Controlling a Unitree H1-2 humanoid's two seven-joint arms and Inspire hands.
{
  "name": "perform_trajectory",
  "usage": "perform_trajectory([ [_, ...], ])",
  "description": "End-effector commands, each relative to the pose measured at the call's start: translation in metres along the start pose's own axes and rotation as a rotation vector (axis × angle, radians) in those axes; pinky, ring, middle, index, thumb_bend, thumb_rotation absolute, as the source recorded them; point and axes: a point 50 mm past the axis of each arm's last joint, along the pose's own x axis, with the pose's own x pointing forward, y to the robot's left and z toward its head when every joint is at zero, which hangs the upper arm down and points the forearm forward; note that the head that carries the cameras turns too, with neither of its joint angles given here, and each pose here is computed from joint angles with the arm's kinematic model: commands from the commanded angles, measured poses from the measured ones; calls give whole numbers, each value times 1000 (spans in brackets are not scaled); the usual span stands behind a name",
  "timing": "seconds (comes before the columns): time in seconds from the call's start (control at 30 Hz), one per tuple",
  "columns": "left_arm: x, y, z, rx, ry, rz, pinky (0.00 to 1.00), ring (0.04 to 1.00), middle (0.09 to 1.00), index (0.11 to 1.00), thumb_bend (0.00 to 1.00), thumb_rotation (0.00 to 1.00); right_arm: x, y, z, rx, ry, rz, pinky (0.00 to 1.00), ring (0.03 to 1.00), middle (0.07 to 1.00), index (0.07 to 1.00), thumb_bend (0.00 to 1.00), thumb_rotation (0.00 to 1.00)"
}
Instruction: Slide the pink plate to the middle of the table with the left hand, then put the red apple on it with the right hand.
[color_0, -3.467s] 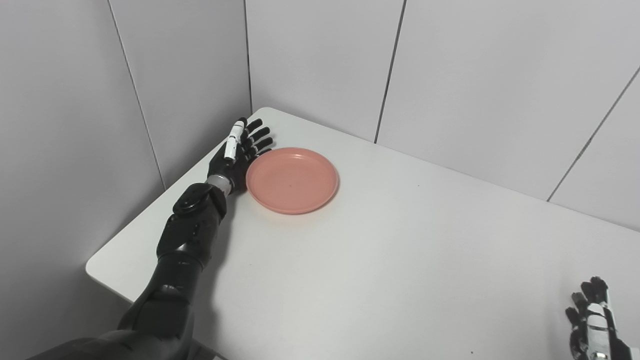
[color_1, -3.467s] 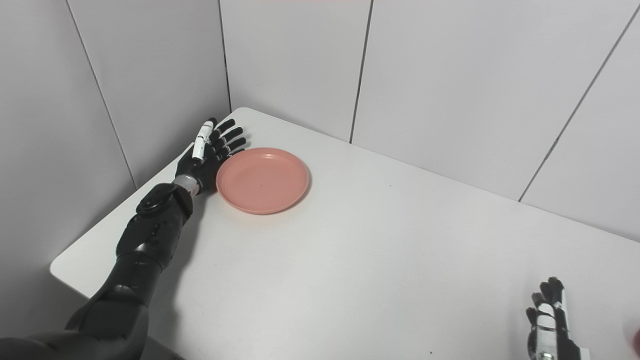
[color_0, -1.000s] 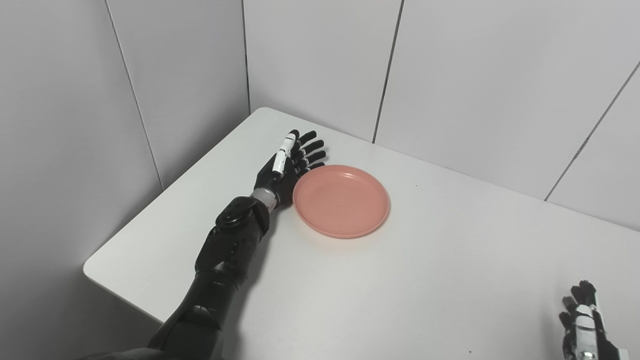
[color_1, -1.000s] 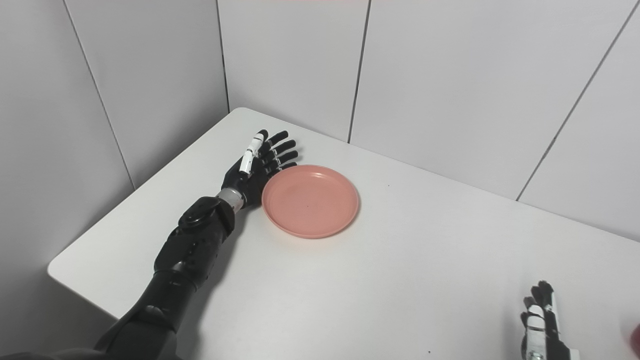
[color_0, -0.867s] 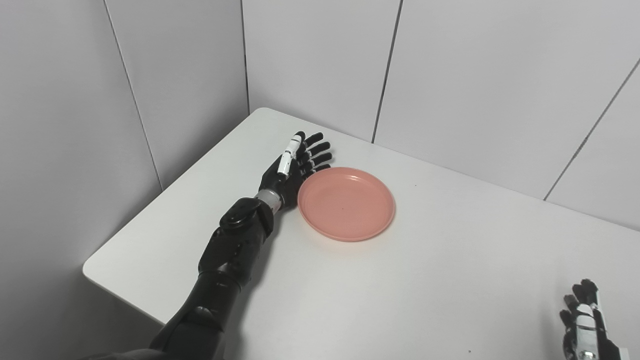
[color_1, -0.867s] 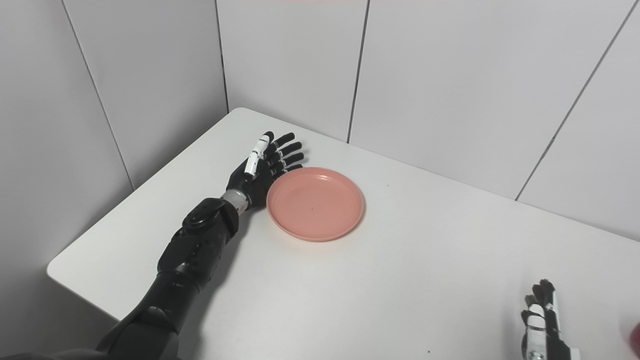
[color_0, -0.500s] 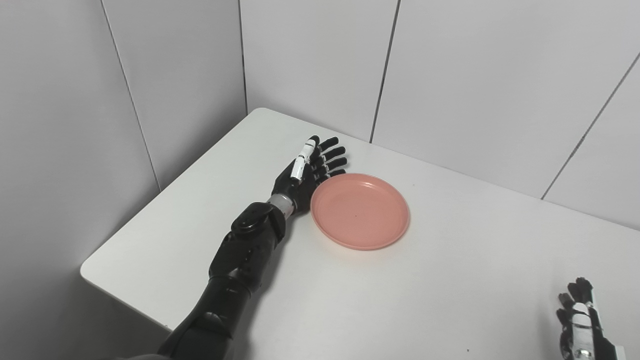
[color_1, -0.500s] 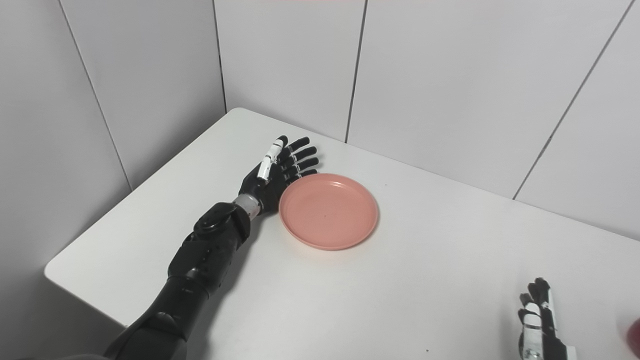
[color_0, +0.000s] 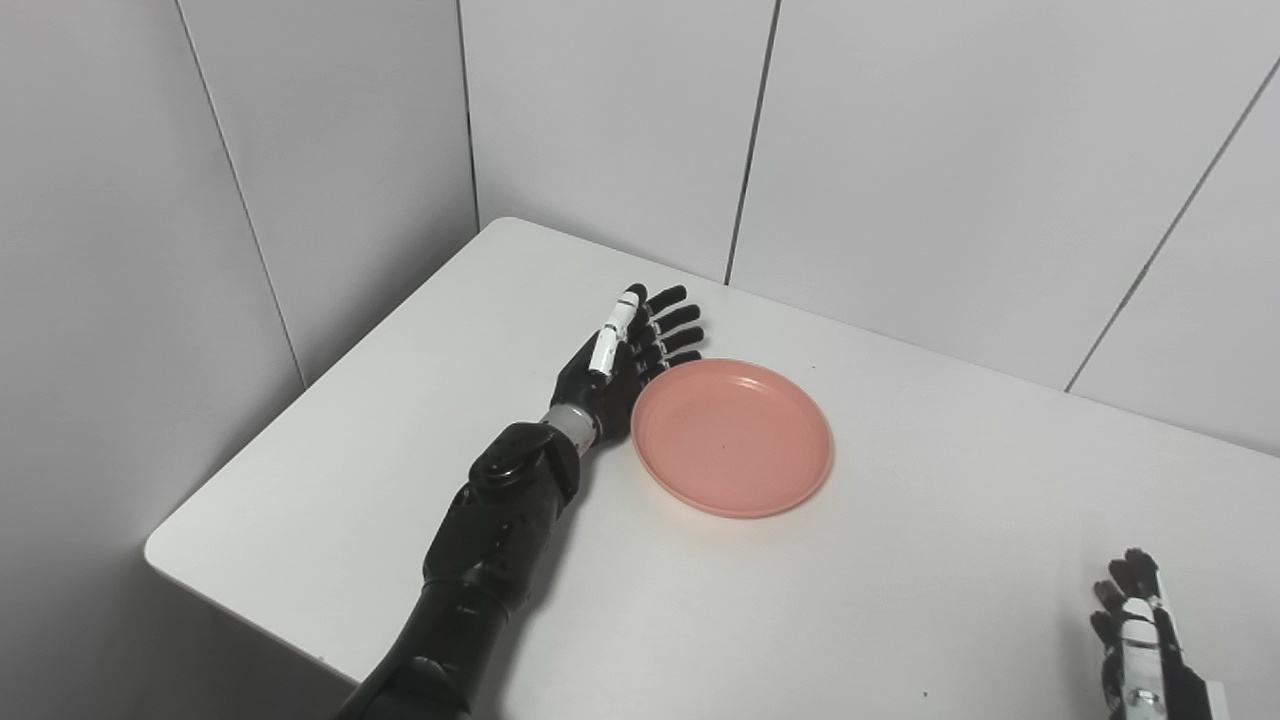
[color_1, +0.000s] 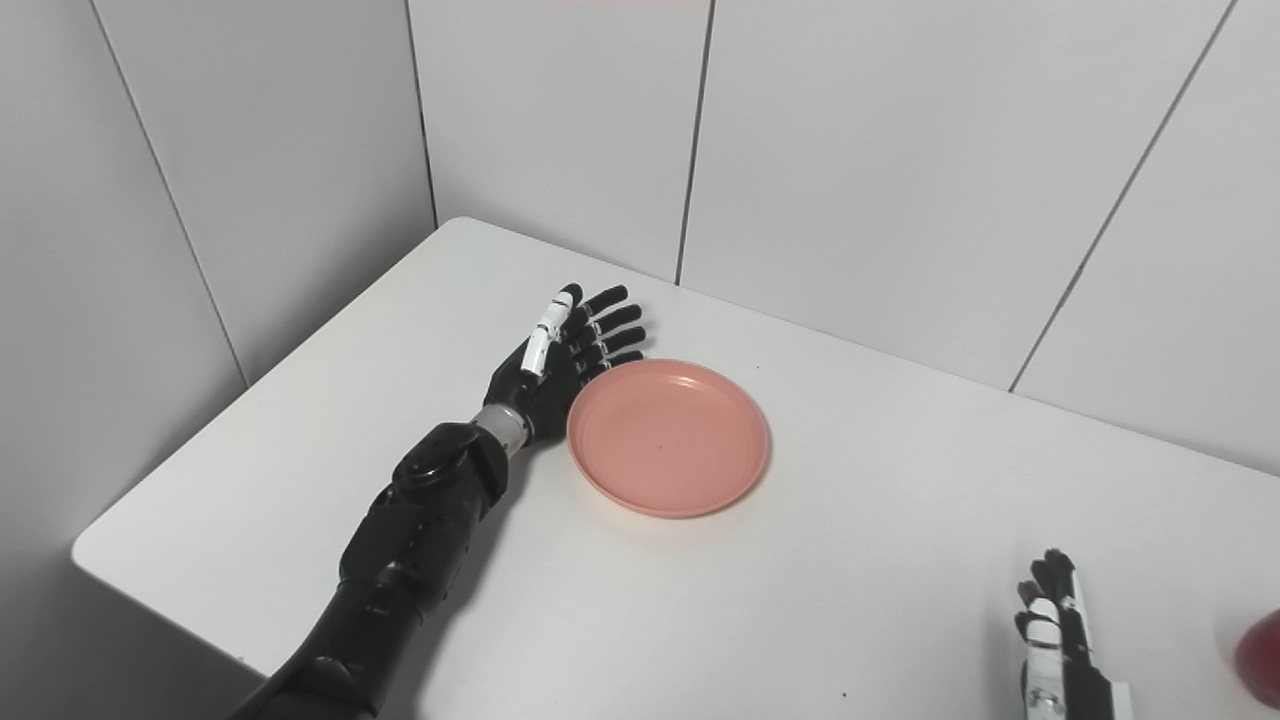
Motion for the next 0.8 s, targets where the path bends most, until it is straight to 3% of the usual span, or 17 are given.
perform_trajectory([
  [0.0, -1, -6, -9, -5, 53, -3, 837, 850, 854, 836, 334, 1000, 3, 1, 14, -15, -110, 0, 976, 960, 963, 963, 42, 1000],
  [0.53, -9, -20, -9, 33, 61, -49, 854, 864, 866, 847, 337, 1000, 4, 4, 13, -13, -112, -3, 984, 954, 963, 963, 114, 1000],
  [0.77, -12, -30, -13, 23, 68, -47, 861, 870, 871, 852, 328, 1000, 5, 8, 16, -17, -115, -9, 984, 960, 965, 966, 94, 1000],
])
